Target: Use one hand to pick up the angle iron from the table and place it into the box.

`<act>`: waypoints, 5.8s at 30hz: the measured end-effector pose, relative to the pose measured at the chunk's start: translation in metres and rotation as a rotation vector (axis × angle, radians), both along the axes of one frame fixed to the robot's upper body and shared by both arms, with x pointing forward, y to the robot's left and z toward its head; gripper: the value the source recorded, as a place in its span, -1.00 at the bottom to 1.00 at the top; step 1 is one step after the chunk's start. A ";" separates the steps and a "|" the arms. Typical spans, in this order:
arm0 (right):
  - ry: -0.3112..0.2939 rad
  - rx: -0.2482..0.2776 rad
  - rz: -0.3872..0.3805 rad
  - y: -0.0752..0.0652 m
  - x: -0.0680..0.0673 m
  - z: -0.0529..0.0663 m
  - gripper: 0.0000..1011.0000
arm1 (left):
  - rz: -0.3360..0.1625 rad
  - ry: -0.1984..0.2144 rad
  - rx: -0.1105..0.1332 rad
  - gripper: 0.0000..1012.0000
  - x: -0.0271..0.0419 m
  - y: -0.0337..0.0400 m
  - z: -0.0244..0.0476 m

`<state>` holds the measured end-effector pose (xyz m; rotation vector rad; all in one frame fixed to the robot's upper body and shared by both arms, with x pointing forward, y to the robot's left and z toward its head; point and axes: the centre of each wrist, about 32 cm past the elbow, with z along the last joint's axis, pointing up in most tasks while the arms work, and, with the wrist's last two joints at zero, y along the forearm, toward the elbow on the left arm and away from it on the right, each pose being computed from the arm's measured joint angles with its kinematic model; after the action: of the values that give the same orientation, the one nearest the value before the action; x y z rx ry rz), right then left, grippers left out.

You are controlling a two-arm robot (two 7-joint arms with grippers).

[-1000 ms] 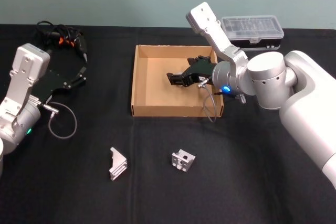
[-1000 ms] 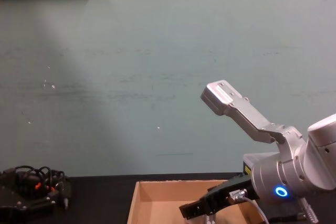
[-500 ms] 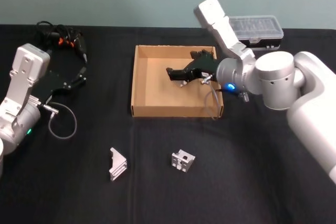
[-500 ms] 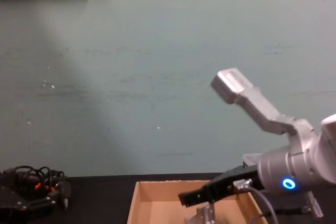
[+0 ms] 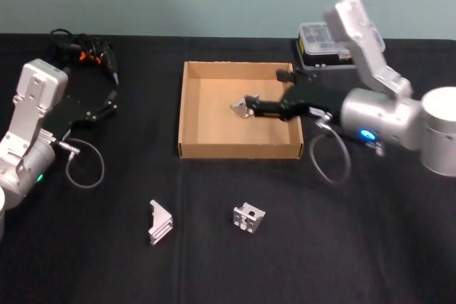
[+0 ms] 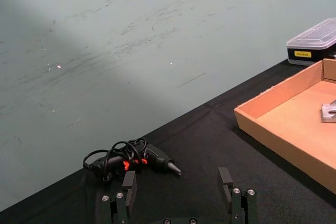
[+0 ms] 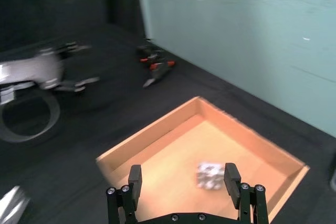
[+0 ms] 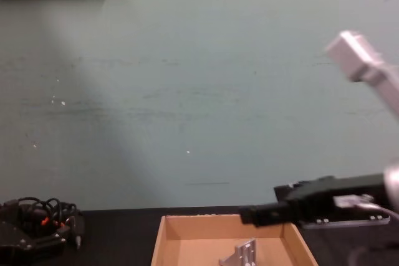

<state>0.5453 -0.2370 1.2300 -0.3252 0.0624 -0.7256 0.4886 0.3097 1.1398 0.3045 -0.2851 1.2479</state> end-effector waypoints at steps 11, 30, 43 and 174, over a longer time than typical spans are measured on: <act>0.003 -0.001 0.227 -0.047 -0.036 -0.010 0.98 | 0.000 0.000 0.000 1.00 0.0000 0.0000 0.0000; 0.072 -0.059 0.363 -0.047 -0.073 -0.026 0.98 | 0.000 0.000 0.000 1.00 0.0000 0.0000 0.0000; 0.105 -0.130 0.326 -0.021 -0.083 -0.030 0.98 | 0.000 0.000 0.000 1.00 0.0000 0.0000 0.0000; 0.180 -0.111 0.001 0.058 0.052 0.025 -0.84 | 0.000 0.000 0.000 1.00 0.0000 0.0000 0.0000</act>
<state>0.5976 -0.1794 1.2553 -0.4960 0.1930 -0.6986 0.4886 0.3097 1.1398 0.3045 -0.2850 1.2479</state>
